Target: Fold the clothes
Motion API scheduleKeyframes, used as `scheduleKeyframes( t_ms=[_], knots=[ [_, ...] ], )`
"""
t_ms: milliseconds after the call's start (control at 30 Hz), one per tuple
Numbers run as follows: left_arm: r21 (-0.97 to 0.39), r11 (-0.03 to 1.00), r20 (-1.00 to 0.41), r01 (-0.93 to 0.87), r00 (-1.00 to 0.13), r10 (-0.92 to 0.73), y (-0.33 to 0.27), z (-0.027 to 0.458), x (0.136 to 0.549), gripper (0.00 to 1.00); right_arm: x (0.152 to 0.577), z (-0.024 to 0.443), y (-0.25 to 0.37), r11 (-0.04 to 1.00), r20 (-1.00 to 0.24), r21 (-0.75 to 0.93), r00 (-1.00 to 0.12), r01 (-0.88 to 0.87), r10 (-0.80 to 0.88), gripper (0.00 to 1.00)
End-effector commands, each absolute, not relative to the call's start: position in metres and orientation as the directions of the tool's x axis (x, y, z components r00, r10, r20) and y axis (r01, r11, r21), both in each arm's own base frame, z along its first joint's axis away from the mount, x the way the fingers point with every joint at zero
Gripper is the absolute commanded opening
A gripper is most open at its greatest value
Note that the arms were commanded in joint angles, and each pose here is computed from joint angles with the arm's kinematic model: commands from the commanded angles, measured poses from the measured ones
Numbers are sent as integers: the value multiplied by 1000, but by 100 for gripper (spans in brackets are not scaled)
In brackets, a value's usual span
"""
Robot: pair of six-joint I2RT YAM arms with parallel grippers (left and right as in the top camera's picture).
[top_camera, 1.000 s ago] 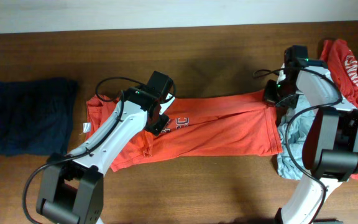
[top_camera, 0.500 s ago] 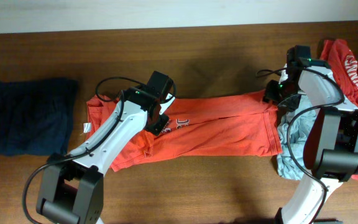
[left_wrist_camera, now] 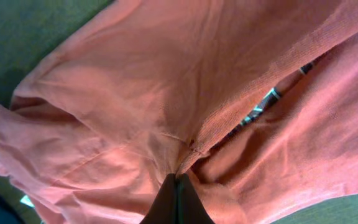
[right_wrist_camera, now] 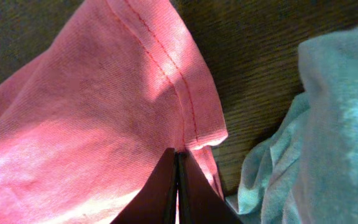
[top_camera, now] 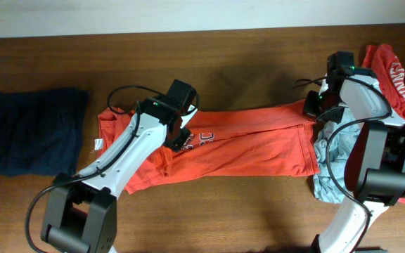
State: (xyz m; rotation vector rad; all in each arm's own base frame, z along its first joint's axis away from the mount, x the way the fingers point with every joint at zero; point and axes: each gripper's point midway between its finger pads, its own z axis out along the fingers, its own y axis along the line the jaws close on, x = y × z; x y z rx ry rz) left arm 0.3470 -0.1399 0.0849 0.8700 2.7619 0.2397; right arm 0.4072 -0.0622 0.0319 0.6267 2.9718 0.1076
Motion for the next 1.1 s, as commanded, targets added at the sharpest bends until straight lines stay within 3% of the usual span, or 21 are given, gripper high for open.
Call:
scheduleKeyframes(
  t_ms=[0, 367, 767, 867, 1067],
  knots=[
    [278, 824, -249, 494, -792, 558, -135, 116, 361, 0, 418, 77, -64, 911, -190, 130, -892, 392, 411, 4],
    [281, 839, -210, 465, -824, 527, -114, 114, 358, 0, 358, 76, -64, 909, 18, 12, -909, 416, 415, 4],
    [277, 833, -160, 478, -832, 531, -109, 111, 347, 2, 351, 76, -67, 910, 36, -19, -909, 414, 414, 4],
    [280, 829, -140, 485, -833, 535, -107, 111, 344, 23, 349, 76, -67, 911, 42, -25, -910, 411, 412, 6],
    [321, 826, -142, 463, -839, 525, -98, 117, 345, 38, 346, 76, -75, 910, 35, -67, -910, 410, 413, 32]
  ],
)
